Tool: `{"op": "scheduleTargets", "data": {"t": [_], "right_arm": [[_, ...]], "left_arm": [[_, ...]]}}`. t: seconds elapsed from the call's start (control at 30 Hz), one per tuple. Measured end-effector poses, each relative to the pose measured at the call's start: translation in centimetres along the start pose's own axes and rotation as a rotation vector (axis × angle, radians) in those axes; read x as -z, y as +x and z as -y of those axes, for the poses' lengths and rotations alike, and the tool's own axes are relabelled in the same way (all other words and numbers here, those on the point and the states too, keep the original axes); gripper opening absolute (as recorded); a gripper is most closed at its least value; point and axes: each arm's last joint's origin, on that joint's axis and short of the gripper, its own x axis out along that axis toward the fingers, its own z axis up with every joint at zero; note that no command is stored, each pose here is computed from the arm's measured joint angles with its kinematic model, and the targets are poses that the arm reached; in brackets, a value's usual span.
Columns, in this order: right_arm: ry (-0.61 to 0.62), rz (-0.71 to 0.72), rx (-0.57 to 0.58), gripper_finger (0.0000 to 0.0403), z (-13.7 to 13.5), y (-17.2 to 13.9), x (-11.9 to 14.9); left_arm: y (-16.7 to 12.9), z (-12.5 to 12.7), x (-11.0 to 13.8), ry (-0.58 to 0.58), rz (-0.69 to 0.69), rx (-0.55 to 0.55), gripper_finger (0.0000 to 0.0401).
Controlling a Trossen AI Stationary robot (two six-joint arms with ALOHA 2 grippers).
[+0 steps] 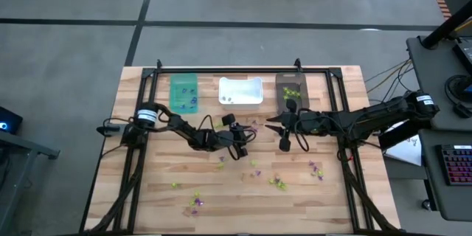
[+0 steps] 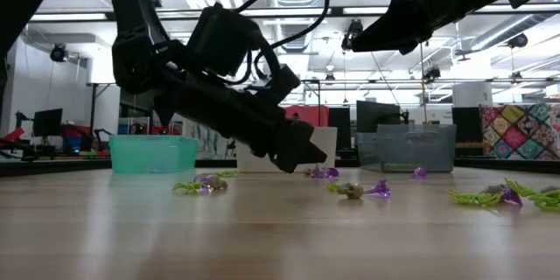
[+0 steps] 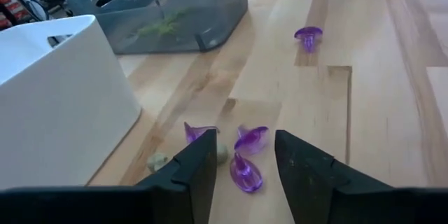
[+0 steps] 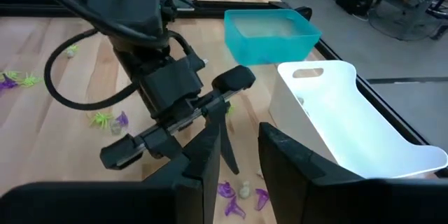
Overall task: Sort Halloween decoration
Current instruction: Put the purple witch hat toy into the light blue bin
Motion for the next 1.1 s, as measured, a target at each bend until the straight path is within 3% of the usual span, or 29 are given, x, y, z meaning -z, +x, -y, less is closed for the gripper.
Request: {"op": "scheduleTargets", "data": {"t": [1.1], "right_arm": [[0.001, 0.001, 0.000, 0.0091, 0.00, 0.00, 0.00]], "left_arm": [[0.45, -0.38, 0.50, -0.006, -0.002, -0.014, 0.0125]]}}
